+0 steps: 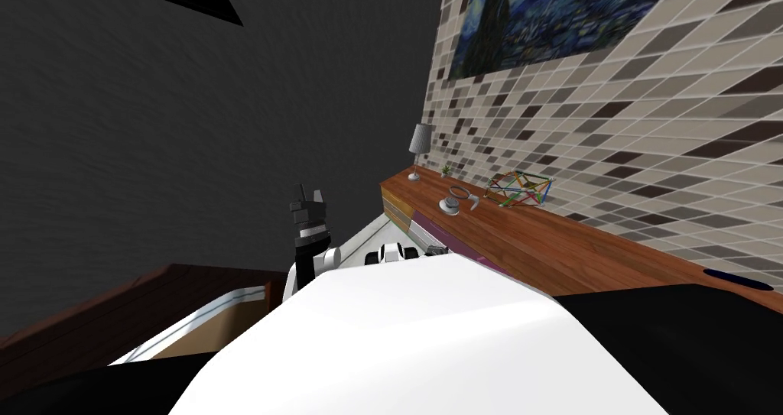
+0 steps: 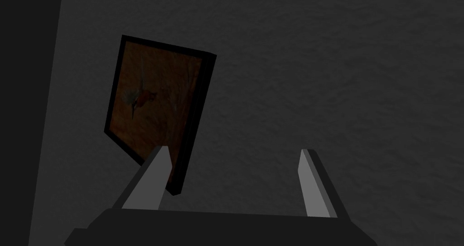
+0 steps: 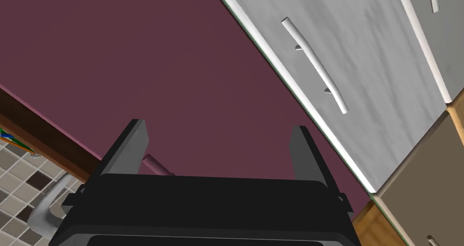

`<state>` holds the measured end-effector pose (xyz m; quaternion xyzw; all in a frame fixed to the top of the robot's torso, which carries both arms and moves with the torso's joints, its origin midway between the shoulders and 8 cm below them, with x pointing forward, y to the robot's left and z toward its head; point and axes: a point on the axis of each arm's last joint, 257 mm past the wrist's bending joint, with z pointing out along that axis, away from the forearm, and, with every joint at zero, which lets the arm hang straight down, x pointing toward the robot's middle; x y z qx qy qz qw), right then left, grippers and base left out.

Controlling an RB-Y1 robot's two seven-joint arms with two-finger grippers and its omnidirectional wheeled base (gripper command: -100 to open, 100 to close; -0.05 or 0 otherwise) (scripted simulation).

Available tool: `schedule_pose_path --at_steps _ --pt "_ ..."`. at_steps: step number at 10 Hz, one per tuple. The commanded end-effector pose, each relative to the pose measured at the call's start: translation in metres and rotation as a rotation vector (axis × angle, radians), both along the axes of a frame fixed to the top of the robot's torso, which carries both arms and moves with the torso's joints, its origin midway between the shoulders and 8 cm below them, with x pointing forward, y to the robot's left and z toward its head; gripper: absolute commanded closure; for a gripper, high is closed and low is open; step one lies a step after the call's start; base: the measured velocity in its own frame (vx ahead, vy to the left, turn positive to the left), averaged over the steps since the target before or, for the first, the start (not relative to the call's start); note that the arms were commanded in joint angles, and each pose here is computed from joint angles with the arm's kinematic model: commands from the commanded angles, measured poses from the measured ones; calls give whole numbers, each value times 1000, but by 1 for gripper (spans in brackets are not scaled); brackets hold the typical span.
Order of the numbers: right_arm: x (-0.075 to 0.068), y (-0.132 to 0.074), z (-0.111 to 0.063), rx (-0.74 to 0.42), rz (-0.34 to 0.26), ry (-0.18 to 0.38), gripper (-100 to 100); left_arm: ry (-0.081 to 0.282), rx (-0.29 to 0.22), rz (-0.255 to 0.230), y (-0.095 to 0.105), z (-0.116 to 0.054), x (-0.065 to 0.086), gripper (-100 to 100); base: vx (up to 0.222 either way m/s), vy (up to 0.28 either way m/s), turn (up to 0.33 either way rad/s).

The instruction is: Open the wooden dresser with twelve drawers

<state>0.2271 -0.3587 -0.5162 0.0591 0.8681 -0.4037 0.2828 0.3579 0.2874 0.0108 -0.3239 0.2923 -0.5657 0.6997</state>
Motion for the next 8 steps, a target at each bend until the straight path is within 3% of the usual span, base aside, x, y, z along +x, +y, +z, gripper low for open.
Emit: schedule_pose_path --at_steps 1,3,8 --pt "-9 -19 12 -131 22 23 -100 0 0 0 0 0 0 0 62 32 44" --pt "-14 -24 10 -145 21 39 -100 0 0 0 0 0 0 0 40 19 21" --pt "-27 -52 42 -423 106 75 -100 0 0 0 0 0 0 0 74 30 54"
